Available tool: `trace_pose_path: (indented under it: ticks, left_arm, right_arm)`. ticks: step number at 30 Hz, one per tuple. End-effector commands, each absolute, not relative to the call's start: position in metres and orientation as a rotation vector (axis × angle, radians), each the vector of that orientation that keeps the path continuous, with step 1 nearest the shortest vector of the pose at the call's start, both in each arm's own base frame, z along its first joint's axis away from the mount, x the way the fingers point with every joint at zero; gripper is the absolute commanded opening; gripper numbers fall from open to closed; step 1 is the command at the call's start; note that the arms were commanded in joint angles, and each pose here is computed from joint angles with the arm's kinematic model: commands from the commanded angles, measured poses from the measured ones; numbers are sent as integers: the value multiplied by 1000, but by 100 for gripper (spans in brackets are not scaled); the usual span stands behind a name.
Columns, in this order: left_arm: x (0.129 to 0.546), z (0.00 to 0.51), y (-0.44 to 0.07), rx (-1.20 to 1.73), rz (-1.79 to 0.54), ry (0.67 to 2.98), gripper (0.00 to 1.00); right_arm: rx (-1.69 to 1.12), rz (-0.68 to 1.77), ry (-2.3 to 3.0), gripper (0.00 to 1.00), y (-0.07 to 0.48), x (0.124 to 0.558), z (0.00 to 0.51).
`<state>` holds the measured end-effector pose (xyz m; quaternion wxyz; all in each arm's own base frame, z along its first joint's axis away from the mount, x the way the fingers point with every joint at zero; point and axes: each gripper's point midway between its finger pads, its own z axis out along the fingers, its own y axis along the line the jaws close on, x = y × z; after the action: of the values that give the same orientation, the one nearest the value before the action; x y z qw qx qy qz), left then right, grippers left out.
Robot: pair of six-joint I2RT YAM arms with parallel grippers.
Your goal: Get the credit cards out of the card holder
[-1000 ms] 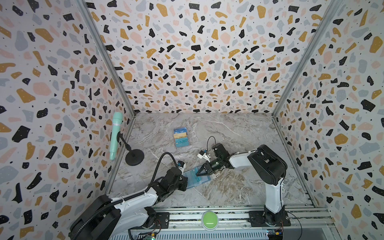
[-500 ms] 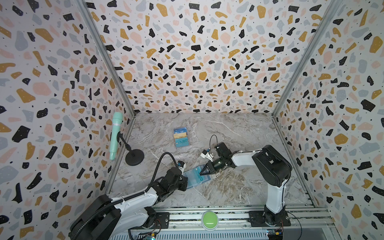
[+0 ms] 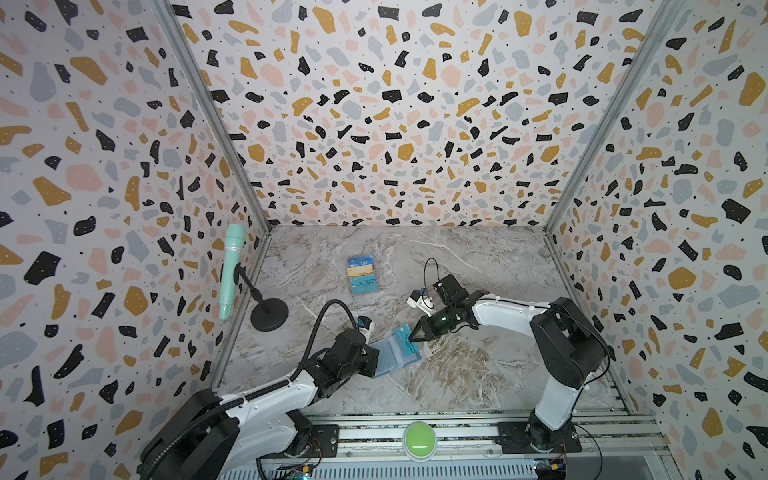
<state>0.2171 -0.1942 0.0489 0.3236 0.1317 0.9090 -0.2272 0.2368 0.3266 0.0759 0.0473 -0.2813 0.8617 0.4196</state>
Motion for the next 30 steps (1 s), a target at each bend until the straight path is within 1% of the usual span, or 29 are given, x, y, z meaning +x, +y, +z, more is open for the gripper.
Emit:
trace_pose_path:
  ticks: [1,3,8,9,11,14,17,24,30]
  left_arm:
    - [224,69,-198,343,-598,2347,23]
    - [225,83,-202,357,-625,2309,31]
    - [237,140,-217,463,-650,2163,51]
    - [238,148,-221,505,-650,2145,54]
    - [239,165,-232,615,-645,2116,56]
    - [237,181,-248,783,-665,2087,57]
    - [230,187,-262,944,-707,2067,54]
    - [229,211,-276,1129,-772,1984,54]
    - [222,215,-279,1267,-821,1967,49]
  right_arm:
    - [-936,1135,2572,0,318,247,95]
    - [-985,1112,2527,0,315,246,105]
    - [-1090,1047,2366,0,306,240,140]
    - [-1100,1023,2348,0,303,239,144]
    - [-1129,985,2303,0,297,236,154]
    - [-1163,976,2232,0,291,226,167]
    - [-1183,1016,2149,0,289,215,179]
    - [-1245,1117,2024,0,289,193,193]
    - [-1273,1147,1976,0,291,189,199]
